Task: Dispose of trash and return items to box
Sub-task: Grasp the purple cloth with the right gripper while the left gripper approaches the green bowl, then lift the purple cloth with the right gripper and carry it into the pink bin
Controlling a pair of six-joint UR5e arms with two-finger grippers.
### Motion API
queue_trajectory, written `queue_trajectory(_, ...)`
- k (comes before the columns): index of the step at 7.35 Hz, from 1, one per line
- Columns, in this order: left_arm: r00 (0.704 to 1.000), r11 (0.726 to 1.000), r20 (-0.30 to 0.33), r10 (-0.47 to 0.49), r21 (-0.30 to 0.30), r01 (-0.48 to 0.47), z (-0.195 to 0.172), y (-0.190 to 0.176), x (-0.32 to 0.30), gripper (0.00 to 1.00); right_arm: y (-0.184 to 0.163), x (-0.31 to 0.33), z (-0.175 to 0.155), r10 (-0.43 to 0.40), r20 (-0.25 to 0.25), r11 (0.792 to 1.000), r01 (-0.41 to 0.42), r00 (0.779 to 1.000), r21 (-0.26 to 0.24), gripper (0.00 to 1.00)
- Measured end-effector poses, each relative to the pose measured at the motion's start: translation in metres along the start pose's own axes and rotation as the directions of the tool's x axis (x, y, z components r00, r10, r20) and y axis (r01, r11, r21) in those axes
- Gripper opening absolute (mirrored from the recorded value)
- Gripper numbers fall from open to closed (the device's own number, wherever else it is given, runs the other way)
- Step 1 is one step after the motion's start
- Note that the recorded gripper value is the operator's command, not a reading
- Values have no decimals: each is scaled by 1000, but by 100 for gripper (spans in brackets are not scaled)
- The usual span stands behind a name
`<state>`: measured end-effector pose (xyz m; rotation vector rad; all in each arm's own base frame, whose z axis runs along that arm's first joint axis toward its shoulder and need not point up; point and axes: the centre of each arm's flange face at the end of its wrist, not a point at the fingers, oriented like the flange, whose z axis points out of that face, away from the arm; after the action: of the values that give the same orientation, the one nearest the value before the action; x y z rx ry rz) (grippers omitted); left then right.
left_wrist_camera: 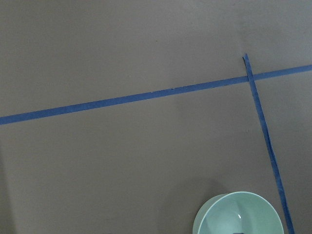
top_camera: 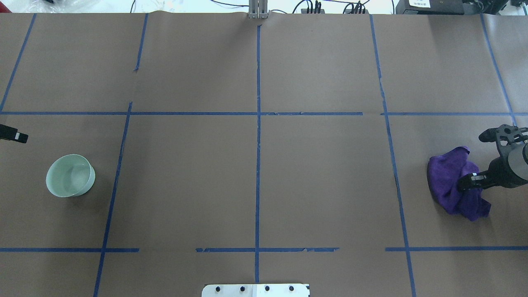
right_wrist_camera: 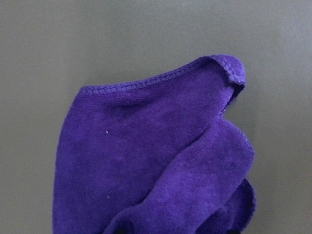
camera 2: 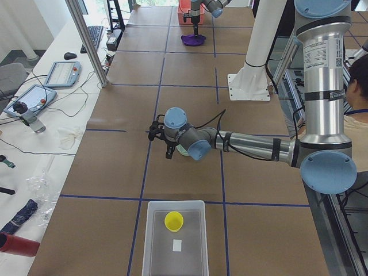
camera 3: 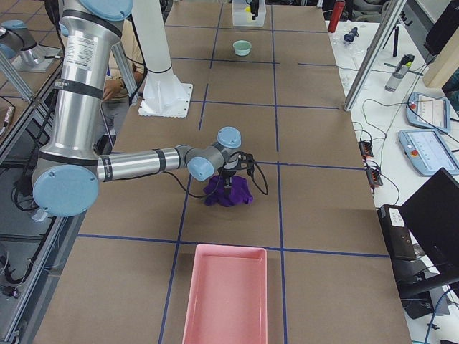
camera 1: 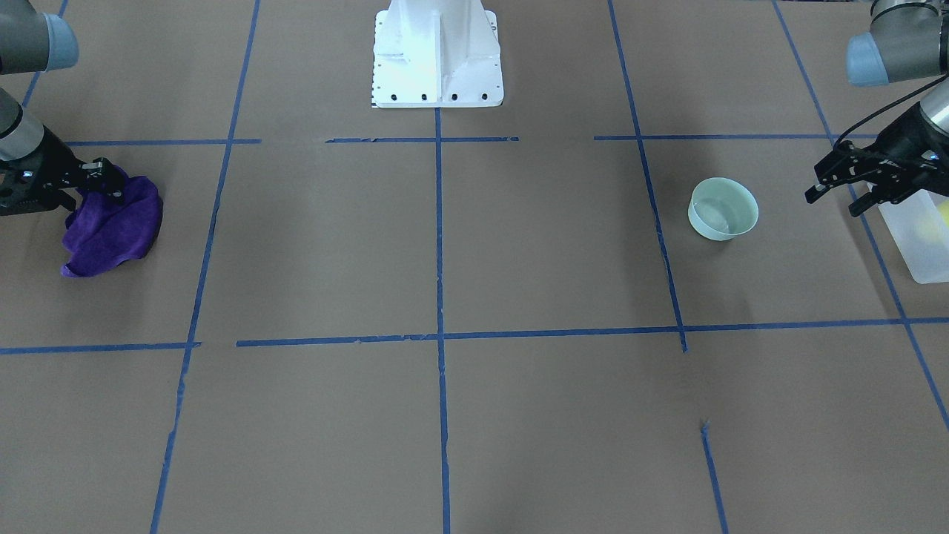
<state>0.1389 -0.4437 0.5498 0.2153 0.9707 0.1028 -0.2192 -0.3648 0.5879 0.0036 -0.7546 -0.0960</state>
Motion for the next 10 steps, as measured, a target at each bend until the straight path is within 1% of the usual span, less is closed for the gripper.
queue_trajectory(1, 999, 1000, 33, -4, -16, 4, 16, 10, 2, 88, 1, 0, 0, 1, 0, 1000, -1, 1000, -1, 0)
queue_trajectory(2, 999, 999, 52, -15, -39, 17, 32, 20, 10, 90, 1, -3, -5, -4, 10, 1000, 4, 1000, 3, 0)
queue_trajectory(3, 997, 998, 63, -33, -57, 37, 46, 27, 19, 90, 1, -10, -23, -10, 29, 1000, 9, 1000, 29, 0)
queue_trajectory(4, 997, 997, 67, -46, -64, 50, 54, 31, 25, 91, 1, -13, -60, -1, 63, 997, -4, 998, 72, 0)
queue_trajectory(5, 996, 996, 68, -50, -68, 55, 57, 33, 27, 92, -1, -4, -112, 29, 129, 993, -43, 991, 108, 0)
queue_trajectory(6, 997, 996, 68, -47, -79, 52, 63, 36, 31, 92, -2, 19, -161, 49, 197, 988, -76, 979, 133, 0)
queue_trajectory(7, 997, 995, 66, -40, -91, 46, 68, 39, 34, 92, -1, 51, -197, 35, 219, 983, -73, 975, 171, 0)
queue_trajectory(8, 997, 994, 66, -37, -97, 43, 71, 41, 36, 92, 3, 90, -222, 7, 195, 977, -48, 981, 206, 0)
queue_trajectory(9, 997, 994, 66, -35, -101, 42, 73, 42, 36, 92, 9, 135, -239, -32, 144, 974, -2, 989, 225, 0)
queue_trajectory(10, 997, 994, 66, -34, -105, 41, 75, 43, 37, 92, 13, 182, -254, -76, 83, 972, 55, 994, 228, 0)
